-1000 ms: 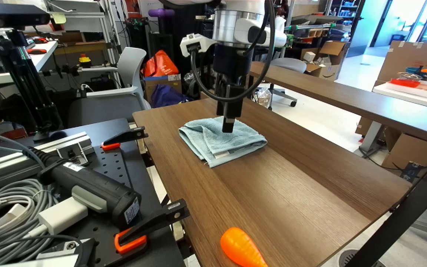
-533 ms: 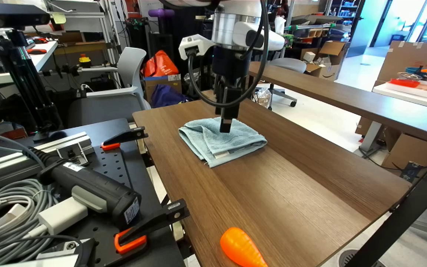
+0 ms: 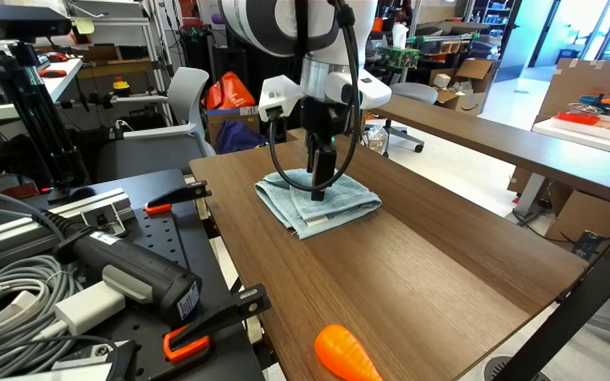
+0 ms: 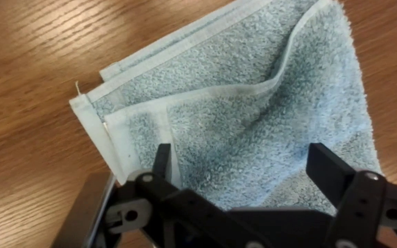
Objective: Wipe the table with the blue cloth
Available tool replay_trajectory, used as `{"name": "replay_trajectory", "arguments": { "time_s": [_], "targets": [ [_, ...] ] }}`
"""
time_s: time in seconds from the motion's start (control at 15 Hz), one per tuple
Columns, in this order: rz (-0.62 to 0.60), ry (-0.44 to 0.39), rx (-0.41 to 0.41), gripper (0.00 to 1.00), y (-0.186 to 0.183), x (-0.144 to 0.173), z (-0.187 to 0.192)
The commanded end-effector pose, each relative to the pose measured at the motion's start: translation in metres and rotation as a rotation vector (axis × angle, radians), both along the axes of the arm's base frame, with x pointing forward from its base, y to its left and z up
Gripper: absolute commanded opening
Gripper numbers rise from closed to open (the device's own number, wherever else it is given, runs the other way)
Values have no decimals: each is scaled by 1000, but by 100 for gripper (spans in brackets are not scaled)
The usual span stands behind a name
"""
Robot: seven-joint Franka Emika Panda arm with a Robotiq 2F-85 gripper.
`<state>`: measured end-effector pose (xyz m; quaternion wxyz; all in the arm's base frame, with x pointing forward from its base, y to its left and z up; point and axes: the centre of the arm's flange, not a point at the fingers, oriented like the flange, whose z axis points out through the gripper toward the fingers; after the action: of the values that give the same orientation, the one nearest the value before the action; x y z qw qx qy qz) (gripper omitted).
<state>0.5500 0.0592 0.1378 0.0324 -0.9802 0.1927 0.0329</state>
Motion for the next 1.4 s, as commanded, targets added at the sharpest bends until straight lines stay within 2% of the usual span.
{"name": "replay_trajectory", "arguments": {
  "time_s": [0.0, 0.2, 0.27, 0.73, 1.07, 1.33],
  "targets": [
    [-9, -14, 28, 100, 4, 25, -33],
    [-8, 18, 14, 100, 3, 27, -53],
    [-5, 12, 2, 100, 2, 16, -34],
    [-9, 28, 8, 100, 4, 23, -45],
    [74, 127, 56, 100, 52, 26, -81],
    [155, 156, 27, 100, 106, 20, -99]
  ]
}}
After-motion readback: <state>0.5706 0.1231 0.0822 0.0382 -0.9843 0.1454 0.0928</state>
